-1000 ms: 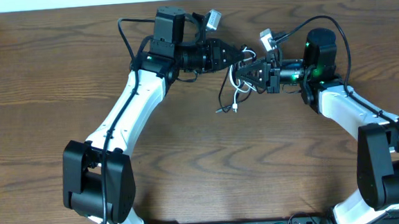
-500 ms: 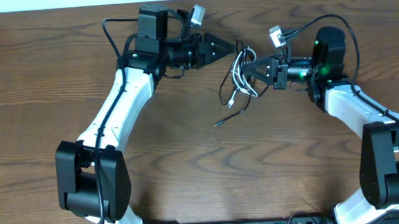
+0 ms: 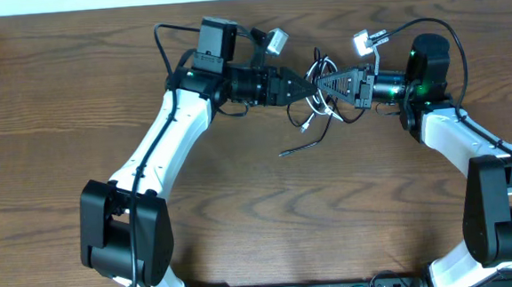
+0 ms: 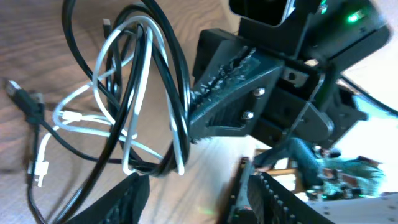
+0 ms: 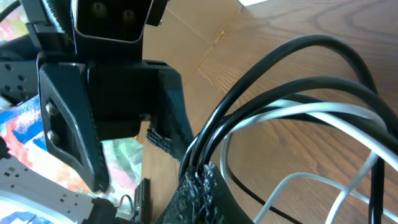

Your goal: Untangle cables

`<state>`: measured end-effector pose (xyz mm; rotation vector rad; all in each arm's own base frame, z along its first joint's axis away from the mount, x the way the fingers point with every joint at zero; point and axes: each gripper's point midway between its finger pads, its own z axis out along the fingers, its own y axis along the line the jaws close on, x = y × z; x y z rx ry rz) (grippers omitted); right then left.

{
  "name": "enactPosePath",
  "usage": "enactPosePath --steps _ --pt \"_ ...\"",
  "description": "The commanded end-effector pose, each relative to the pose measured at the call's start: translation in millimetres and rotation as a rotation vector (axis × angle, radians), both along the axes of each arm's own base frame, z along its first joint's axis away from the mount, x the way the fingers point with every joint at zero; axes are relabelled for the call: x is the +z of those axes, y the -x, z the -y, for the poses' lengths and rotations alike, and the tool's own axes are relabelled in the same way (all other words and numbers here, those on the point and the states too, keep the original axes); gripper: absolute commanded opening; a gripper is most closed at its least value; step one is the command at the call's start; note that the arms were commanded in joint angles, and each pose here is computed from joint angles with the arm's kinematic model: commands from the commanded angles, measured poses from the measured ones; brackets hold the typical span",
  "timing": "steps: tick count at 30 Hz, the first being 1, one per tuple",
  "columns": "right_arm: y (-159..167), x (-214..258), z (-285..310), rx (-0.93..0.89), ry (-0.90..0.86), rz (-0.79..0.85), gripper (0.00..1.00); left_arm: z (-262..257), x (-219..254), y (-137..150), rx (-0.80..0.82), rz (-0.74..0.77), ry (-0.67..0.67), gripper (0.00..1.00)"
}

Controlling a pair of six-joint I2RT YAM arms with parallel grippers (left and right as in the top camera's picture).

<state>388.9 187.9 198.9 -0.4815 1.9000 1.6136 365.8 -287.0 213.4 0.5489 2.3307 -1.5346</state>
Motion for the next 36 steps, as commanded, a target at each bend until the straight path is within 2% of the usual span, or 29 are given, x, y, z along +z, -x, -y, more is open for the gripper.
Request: enactPosePath --steps 1,14,15,18,26,32,36 --pt "6 10 1 0.031 -0.016 0.006 0.01 -1 -10 -6 0.023 0.051 -0.056 0.58" --pt "13 12 -1 0.075 -0.029 0.005 0.01 3 -12 -5 0.024 0.062 -0.073 0.58" --pt "13 12 -1 0.076 -0.029 0.004 0.01 3 -12 -5 0.024 0.062 -0.073 0.57" --pt "14 12 -3 0.08 -0.029 0.004 0.01 3 -12 -5 0.024 0.062 -0.073 0.43" --pt "21 12 -15 0.112 -0.029 0.004 0.01 3 -12 -5 0.024 0.062 -0.073 0.41" --pt "21 12 -16 0.114 -0.029 0.004 0.01 3 -12 -5 0.024 0.061 -0.074 0.25" --pt "21 12 -16 0.113 -0.029 0.004 0.01 3 -13 -4 0.024 0.058 -0.075 0.23"
